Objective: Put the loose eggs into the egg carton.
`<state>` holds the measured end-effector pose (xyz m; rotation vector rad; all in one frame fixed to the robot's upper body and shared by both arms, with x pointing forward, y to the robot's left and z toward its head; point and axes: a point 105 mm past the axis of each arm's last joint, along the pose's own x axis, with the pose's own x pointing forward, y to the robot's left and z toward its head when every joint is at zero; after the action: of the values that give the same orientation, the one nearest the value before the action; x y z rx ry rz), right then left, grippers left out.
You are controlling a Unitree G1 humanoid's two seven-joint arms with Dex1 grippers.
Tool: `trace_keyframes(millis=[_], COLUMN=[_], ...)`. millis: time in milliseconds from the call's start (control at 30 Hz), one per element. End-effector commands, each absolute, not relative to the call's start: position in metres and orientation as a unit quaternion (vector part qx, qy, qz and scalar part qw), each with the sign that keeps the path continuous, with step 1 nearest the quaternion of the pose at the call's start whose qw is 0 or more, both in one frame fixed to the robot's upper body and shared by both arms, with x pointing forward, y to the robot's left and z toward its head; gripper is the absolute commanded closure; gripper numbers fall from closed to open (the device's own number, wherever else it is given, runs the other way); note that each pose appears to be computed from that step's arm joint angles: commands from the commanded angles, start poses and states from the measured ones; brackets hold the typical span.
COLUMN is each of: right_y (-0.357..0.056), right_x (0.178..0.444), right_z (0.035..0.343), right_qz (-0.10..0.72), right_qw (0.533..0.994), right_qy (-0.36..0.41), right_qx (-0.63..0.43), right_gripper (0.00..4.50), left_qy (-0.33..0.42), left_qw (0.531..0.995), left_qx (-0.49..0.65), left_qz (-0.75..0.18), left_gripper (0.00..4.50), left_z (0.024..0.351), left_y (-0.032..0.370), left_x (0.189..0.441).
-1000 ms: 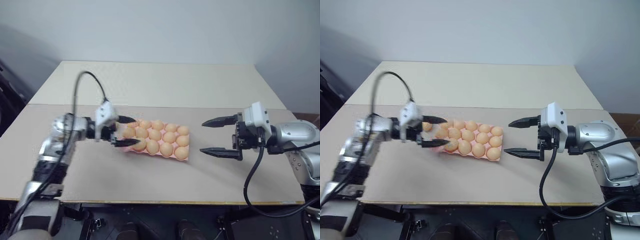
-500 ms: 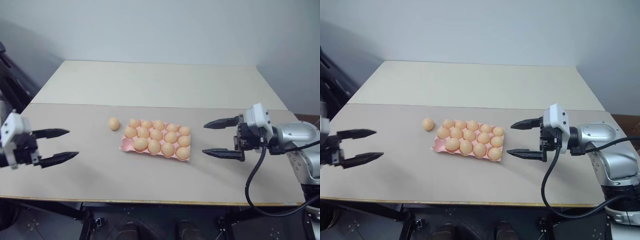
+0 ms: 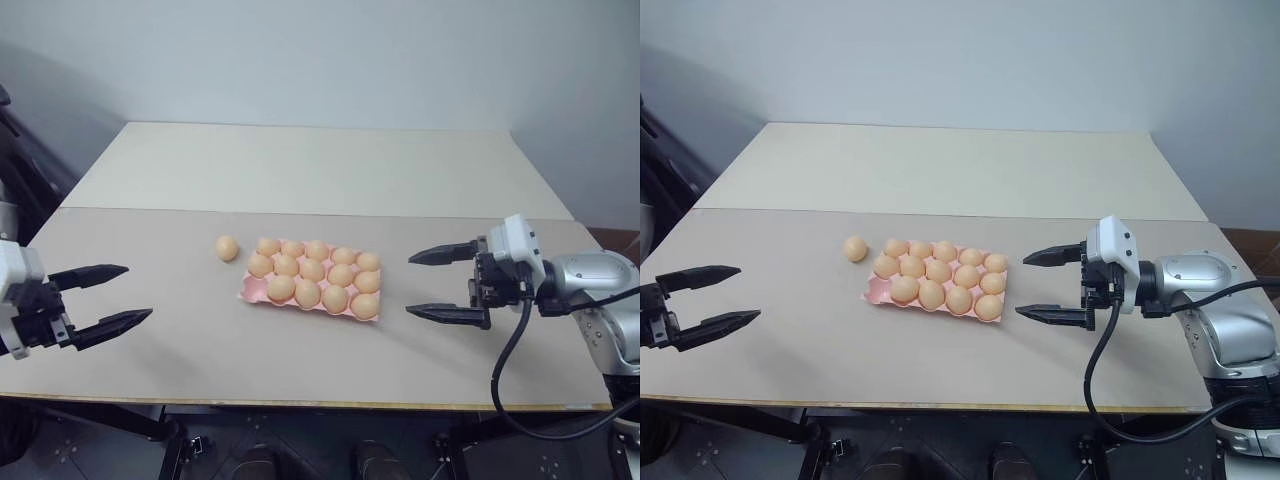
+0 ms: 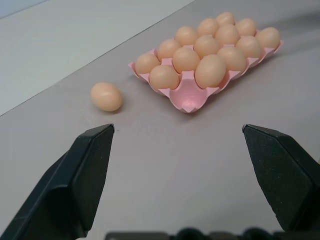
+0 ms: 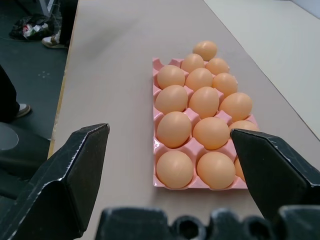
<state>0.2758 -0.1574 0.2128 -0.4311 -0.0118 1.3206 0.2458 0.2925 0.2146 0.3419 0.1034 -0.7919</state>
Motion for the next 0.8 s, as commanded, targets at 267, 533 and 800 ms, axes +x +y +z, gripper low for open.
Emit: trace_keyframes(millis=[267,533,800], right_y=[-0.152,-0.152,-0.150], right_x=[0.273,0.275,0.272], right_z=[0.228,0.231,0.232], right_qz=[0.609,0.598,0.595], right_qw=[0.758,0.764,0.766], right_qy=[-0.040,-0.052,-0.060], right_qx=[-0.231,-0.236,-0.237], right_gripper=[0.00,0.00,0.00], left_qy=[0.041,0.063,0.094], left_qw=[0.957,0.977,0.980], left_qx=[0.156,0.122,0.116], left_qz=[-0.241,-0.161,-0.132], left_gripper=[0.03,0.03,0.21], left_z=[0.199,0.176,0.152], left_y=[0.274,0.246,0.229], left_x=[0.350,0.412,0.443])
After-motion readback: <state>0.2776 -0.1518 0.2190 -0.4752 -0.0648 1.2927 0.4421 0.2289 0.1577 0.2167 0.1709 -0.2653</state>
